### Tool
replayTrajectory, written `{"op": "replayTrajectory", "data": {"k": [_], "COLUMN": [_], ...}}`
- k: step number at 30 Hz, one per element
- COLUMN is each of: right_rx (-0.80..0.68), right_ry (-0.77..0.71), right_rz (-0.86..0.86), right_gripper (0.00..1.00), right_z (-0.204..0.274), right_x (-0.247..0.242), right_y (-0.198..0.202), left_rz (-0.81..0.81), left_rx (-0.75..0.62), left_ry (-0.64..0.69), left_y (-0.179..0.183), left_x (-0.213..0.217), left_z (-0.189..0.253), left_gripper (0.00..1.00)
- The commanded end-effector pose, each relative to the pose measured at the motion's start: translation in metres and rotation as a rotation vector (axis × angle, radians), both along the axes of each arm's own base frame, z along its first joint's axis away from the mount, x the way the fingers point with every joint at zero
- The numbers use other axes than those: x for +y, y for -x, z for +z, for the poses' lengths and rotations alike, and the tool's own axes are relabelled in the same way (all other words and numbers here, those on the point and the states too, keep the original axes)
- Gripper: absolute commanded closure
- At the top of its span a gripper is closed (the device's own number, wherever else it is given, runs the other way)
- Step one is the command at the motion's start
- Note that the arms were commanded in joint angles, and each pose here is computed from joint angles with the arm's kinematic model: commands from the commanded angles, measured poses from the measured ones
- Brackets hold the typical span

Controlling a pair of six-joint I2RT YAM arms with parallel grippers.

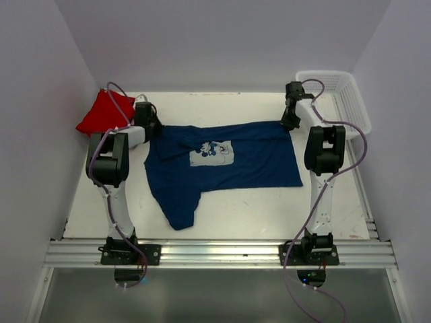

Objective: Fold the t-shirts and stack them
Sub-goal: Fold the flattened tshirt in 1/3 of the way

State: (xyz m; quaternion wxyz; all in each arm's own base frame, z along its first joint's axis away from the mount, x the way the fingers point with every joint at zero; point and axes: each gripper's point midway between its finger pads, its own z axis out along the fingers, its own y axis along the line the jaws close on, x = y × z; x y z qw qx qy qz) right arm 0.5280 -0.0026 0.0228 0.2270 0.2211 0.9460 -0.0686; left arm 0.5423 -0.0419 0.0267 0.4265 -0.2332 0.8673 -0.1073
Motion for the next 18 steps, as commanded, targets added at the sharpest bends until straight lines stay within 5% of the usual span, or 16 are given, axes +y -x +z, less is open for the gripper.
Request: {"op": "replayTrajectory", "data": {"k": [1,6,7,13,16,18], "right_rx": [-0.066,-0.425,-0.555,-0.837,-0.833,-0.809], "right_ry": [-0.031,-0.105,-0.108,-0.158,-0.289,-0.422], "right_rz": [0.013,0.195,0.228,0.458,0.605,0.67], "right_gripper": [1.0,1.0,1.0,0.57,0.36,0.34], "right_z": [-0.014,0.054,0.105,0.21,0.221,0.223], "right_x": [-0.008,0.025,0.031,0.096,0.139,0.166], "right_y": [-0.022,-0.042,-0.042,-0.008,0.011,0.02], "left_rz": [-0.068,-0.127,-0.138,-0.204,-0.231,-0.245], "left_rx": [-0.057,-0.1,-0.149,-0.257,-0.24,-0.208], "left_ry": [0.03,0.063,0.067,0.03,0.003,0.009], "left_y": [-0.02,-0.025,-0.027,-0.009,0.004,0.015], "left_x": [-0.006,-0.018,-0.02,-0.034,-0.044,-0.051], "left_z": [0.014,0.03,0.047,0.1,0.103,0.095], "left_gripper": [1.0,1.0,1.0,1.0,1.0,1.0]}}
